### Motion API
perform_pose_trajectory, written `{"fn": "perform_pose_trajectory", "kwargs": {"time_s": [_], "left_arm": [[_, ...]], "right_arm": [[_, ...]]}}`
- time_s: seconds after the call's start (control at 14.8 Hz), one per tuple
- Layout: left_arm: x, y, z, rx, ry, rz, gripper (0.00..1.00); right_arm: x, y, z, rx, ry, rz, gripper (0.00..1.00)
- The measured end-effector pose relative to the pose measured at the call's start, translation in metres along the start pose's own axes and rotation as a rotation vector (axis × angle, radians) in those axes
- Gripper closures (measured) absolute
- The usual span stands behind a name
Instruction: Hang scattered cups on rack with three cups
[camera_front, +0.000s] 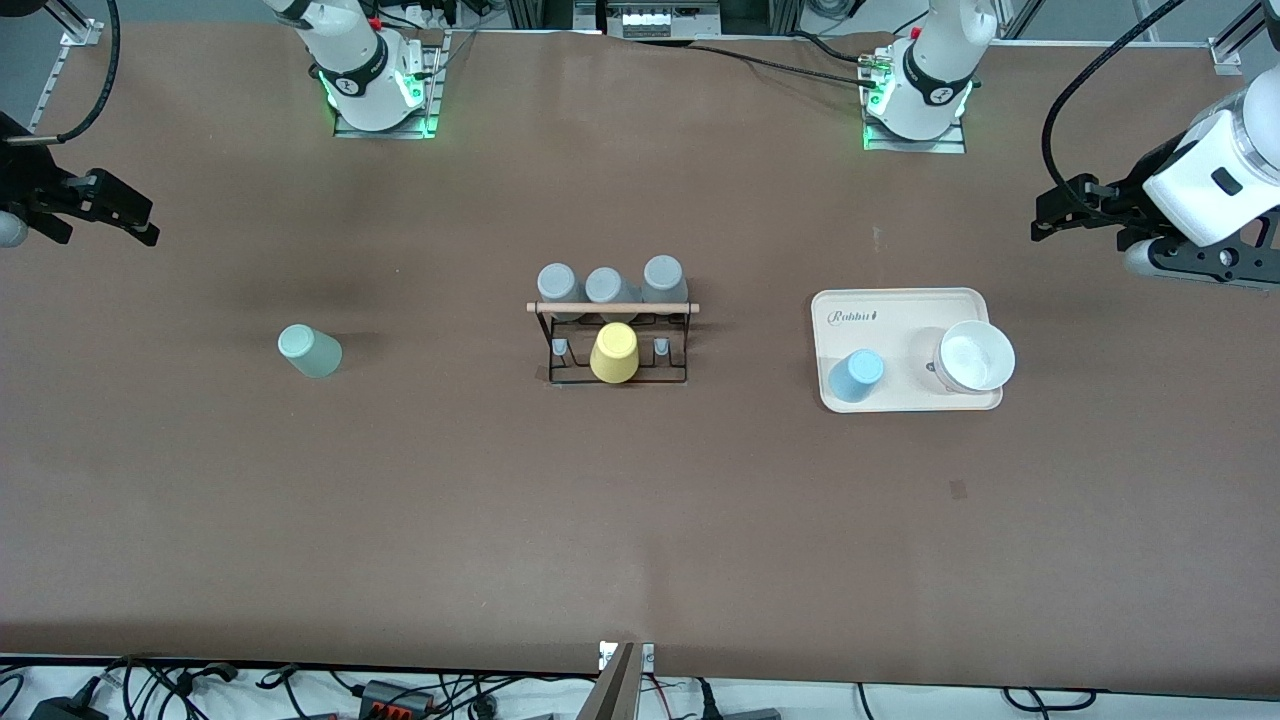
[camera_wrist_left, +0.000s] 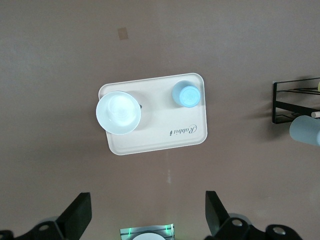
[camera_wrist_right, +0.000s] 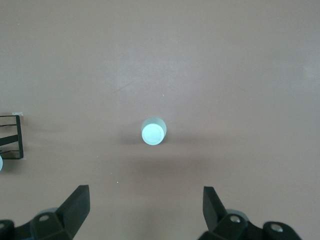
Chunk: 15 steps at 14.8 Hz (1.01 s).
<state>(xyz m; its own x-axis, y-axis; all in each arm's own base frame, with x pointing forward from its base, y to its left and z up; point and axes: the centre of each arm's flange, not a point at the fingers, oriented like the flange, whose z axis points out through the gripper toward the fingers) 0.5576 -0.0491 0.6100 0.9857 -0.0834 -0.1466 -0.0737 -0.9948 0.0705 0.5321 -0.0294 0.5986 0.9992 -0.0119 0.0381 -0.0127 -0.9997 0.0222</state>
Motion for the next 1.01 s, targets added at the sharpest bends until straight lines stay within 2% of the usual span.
{"fn": "perform_pose_trajectory", "kwargs": {"time_s": [0.54,0.88,1.01], "left_arm": [[0.001,-0.001,0.002,0.0,-0.009,-0.001,0.0],[0.031,0.017,0.046,-0.003,-0.096,0.032,0.0],[0.054,0.035,0.083,-0.033,-0.137,0.058,0.0]], "right_arm": [[-0.001,0.0,-0.003,0.0,0.005,0.003,0.0],[-0.001,0.0,-0.003,0.0,0.006,0.004,0.0],[-0.001,0.0,-0.003,0.0,0.006,0.004,0.0]]}}
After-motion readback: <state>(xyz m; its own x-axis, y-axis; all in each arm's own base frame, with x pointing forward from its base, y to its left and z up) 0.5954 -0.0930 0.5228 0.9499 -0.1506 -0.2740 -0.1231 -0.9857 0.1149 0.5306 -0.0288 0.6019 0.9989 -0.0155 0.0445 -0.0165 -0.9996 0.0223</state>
